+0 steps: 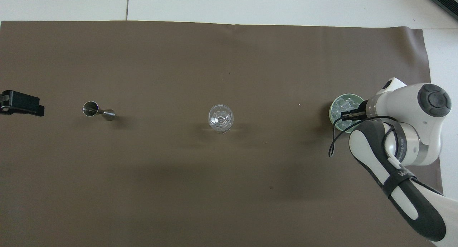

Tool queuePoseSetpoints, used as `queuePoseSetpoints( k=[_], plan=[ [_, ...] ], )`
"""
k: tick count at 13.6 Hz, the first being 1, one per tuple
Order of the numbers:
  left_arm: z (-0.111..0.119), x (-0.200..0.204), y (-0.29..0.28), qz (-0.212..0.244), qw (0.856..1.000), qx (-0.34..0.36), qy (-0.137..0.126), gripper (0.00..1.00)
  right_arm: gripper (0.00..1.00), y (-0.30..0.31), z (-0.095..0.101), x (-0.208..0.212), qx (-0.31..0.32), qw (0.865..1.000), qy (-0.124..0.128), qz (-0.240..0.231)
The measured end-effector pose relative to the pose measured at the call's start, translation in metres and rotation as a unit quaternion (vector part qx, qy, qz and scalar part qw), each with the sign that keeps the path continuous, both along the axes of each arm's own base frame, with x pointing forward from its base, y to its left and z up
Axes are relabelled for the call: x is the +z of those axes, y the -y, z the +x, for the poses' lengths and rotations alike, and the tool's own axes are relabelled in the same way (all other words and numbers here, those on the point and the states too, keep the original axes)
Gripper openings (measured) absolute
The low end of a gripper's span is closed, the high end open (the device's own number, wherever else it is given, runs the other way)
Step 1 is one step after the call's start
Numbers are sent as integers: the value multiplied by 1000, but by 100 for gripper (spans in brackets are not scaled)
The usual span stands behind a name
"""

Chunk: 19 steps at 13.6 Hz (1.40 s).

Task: Pour wine and add ice with both arms
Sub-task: 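Close the right gripper on ice cubes in the green bowl, then carry the ice with the right gripper over the wine glass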

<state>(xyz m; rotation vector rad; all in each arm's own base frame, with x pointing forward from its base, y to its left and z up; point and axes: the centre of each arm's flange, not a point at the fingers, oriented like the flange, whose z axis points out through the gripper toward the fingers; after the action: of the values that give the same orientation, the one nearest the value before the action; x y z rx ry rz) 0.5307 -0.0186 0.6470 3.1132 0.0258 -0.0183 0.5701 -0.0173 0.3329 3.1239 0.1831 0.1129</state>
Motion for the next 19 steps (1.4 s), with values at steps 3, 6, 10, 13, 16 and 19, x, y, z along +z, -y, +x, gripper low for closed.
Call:
queuePoseSetpoints(
  k=[3, 6, 10, 13, 16, 19],
  plan=[
    [0, 0, 0, 0, 1000, 0, 0, 100, 30, 0, 0, 0, 0, 1000, 0, 0],
    [0, 0, 0, 0, 1000, 0, 0, 100, 30, 0, 2, 9, -5, 1000, 0, 1],
    [0, 0, 0, 0, 1000, 0, 0, 100, 30, 1, 5, 68, -29, 1000, 6, 4],
    [0, 0, 0, 0, 1000, 0, 0, 100, 30, 4, -5, 103, -39, 999, 4, 7],
    [0, 0, 0, 0, 1000, 0, 0, 100, 30, 3, -15, 141, -55, 998, -9, 9],
    [0, 0, 0, 0, 1000, 0, 0, 100, 30, -10, -24, 178, -79, 997, -25, 11]
  ],
)
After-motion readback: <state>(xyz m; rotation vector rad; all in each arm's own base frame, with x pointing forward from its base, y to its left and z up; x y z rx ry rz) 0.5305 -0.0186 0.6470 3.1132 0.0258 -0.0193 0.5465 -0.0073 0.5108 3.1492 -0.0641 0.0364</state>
